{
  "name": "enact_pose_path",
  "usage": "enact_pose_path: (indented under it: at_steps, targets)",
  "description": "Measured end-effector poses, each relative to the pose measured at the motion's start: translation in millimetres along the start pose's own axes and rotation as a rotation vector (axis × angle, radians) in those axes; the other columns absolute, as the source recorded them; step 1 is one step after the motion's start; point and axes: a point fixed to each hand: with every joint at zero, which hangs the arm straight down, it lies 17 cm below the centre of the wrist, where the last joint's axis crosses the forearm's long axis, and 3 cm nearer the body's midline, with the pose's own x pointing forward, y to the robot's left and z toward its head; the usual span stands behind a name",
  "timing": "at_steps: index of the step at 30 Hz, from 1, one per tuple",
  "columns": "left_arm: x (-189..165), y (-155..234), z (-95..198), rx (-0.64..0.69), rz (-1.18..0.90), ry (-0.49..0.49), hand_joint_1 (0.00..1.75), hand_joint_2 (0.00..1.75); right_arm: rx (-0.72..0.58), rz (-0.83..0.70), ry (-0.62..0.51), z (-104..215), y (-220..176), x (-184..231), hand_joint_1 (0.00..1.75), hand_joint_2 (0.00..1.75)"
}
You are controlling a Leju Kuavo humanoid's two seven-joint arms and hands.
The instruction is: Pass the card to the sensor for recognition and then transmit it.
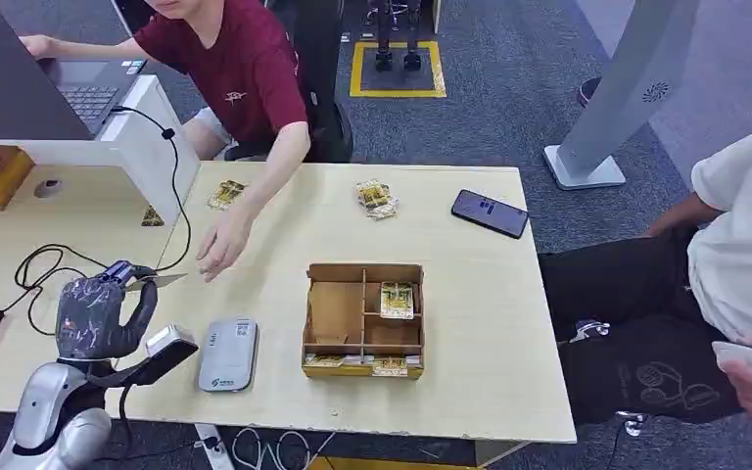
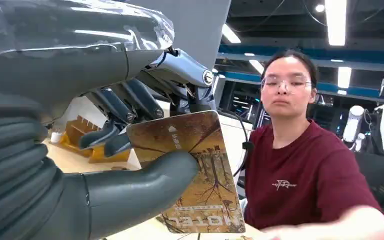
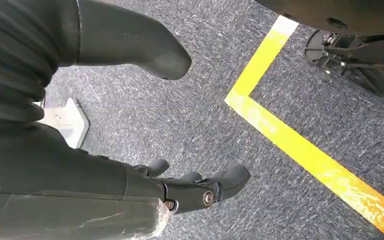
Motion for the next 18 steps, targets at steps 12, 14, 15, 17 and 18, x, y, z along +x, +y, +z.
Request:
enact_pose_path:
  at_steps: [12, 14, 15, 17, 18]
  targets:
    - [3.4, -45.6, 5.1, -0.225, 0.404, 0.137, 1.75, 1.75, -0.011, -0.006, 0.002, -0.3, -2.0, -0.2, 0.0, 1.75]
    - [10.9, -57.0, 7.2, -0.288, 0.538, 0.177, 1.75, 1.75, -0.013, -0.009, 0.005, -0.3, -2.3, -1.0, 0.0, 1.75]
    - [12.8, -58.3, 6.6, -0.296, 0.574, 0.188, 1.75, 1.75, -0.016, -0.015, 0.008, -0.3, -2.5, -1.5, 0.0, 1.75]
    - [12.8, -61.5, 5.7, -0.315, 0.606, 0.213, 1.75, 1.75, -0.017, -0.021, 0.013, -0.1, -2.4, -2.9, 0.0, 1.75]
    - [11.8, -64.3, 6.6, -0.331, 0.616, 0.23, 1.75, 1.75, -0.018, -0.023, 0.014, -0.1, -2.4, -3.3, 0.0, 1.75]
